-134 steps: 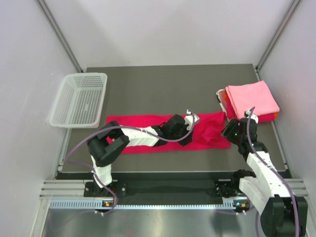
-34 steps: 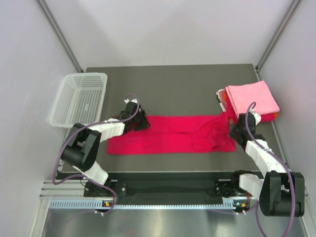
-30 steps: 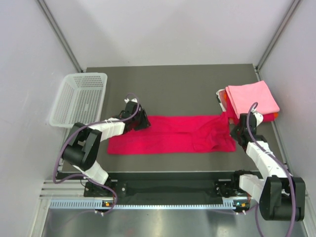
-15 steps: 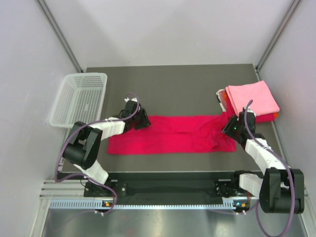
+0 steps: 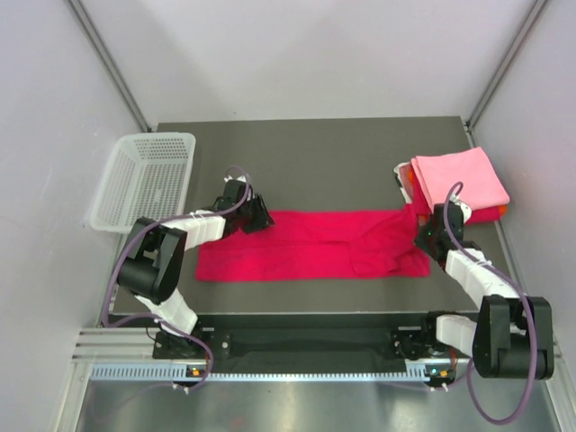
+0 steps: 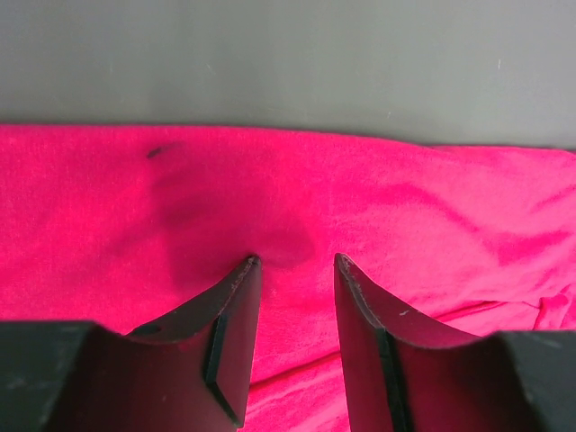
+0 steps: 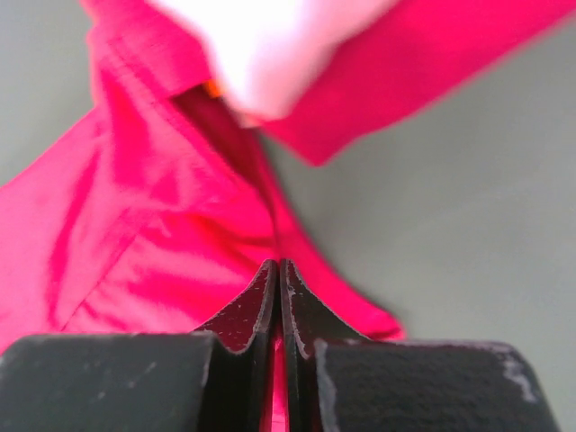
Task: Fold and stack the t-shirts
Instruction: Fold the tshirt
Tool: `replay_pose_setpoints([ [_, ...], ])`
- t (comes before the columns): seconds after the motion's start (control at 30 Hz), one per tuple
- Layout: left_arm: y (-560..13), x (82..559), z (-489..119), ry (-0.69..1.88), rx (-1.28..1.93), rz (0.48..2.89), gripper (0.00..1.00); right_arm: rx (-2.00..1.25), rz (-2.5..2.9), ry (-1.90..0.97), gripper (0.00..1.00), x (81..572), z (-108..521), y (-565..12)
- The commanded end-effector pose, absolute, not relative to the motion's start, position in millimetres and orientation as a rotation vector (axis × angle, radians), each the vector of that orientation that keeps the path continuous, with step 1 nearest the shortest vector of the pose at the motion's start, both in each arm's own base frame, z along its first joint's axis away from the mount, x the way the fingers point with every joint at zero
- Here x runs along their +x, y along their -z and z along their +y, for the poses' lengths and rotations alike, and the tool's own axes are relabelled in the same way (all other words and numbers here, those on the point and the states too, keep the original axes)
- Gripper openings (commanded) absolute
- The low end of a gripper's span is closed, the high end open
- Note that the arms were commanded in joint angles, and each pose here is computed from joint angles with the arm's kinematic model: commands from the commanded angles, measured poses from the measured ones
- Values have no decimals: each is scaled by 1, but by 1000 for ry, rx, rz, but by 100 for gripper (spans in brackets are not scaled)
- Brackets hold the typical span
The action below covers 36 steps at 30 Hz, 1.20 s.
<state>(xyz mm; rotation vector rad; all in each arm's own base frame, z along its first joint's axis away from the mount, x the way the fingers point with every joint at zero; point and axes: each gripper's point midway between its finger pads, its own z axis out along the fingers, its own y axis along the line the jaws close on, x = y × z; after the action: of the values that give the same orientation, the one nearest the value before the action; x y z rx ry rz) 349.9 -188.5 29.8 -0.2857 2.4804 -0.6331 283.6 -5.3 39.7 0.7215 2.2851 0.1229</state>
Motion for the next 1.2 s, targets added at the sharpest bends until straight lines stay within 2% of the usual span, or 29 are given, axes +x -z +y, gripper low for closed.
replay_pose_setpoints([
  [0.0, 12, 333, -161, 468, -322, 2605, 44, 821, 2173, 63, 0, 288, -39, -63],
  [0.23, 15, 332, -158, 476, -344, 2610, 44, 825, 2170, 48, 0, 283, -37, -68],
  [0.27, 14, 333, -158, 476, -345, 2608, 44, 820, 2169, 45, 9, 282, -37, -68],
  [0.37, 12, 333, -158, 478, -340, 2601, 44, 790, 2176, 37, 53, 280, -35, -73],
  [0.53, 1, 335, -158, 484, -320, 2556, 44, 758, 2154, 2, 50, 275, -31, -92],
  [0.7, -7, 339, -152, 448, -327, 2529, 45, 766, 2156, -39, 39, 254, -24, -102],
  [0.93, 5, 338, -145, 400, -372, 2579, 43, 839, 2227, -144, 36, 230, -6, -86],
  [1.17, 18, 338, -125, 398, -507, 2608, 42, 810, 2298, -322, 34, 232, 23, -67],
])
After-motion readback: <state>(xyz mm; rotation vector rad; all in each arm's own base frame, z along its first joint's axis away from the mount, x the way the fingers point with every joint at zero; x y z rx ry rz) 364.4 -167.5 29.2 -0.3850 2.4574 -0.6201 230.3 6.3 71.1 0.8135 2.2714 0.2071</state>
